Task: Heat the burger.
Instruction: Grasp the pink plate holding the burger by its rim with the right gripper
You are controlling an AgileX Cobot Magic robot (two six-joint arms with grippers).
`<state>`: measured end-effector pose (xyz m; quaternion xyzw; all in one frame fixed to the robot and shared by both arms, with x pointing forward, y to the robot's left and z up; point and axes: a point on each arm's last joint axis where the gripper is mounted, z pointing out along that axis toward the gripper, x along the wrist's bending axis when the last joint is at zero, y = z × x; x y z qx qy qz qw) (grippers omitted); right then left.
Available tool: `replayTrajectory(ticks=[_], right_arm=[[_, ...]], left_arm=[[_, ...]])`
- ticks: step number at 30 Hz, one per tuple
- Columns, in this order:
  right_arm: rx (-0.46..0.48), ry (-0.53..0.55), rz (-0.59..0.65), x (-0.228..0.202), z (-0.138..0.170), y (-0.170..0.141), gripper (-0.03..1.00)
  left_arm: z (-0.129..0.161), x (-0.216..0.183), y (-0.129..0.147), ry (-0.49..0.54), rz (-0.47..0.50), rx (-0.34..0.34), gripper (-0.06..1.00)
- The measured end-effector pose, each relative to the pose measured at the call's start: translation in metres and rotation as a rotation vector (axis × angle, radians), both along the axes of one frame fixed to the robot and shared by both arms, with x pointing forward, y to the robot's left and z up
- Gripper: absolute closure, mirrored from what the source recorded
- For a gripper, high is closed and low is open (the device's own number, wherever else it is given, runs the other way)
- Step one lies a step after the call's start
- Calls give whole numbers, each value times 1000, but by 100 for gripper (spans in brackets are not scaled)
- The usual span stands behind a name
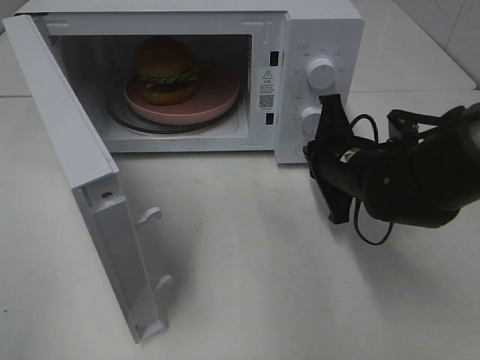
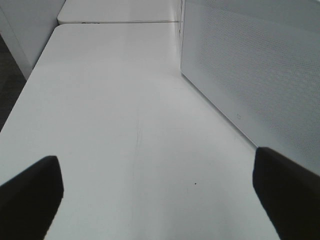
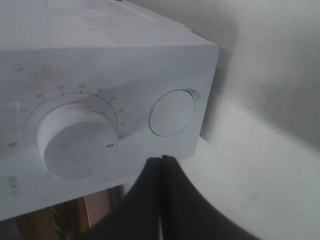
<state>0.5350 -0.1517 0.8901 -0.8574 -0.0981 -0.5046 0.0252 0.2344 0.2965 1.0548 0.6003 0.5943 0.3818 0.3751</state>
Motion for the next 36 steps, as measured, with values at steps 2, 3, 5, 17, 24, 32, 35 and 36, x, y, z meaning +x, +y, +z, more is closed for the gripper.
replayTrajectory(ticks=[2,3,5,17,24,32,35,36], right_arm=[[-18,0,18,-6,6,-3,96],[-46,13,47,-12,11,-5,96],[-63,20,69,-16,13,-6,96],[-405,137,490,-44,33,-3,96],[-556,147,737,-50,45,4,96],[-751,172,1092,-46,65,18,96],[-867,186,1242,-43,77,20,96],[-901,188,1285,-43,80,20,96]], left_arm=[[0,0,0,0,0,0,-3],[0,0,0,0,0,0,-3],[0,0,0,0,0,0,-3],[0,0,0,0,0,0,-3],[0,0,0,0,0,0,-3],[0,0,0,0,0,0,-3],[0,0,0,0,0,0,-3],[0,0,0,0,0,0,-3]])
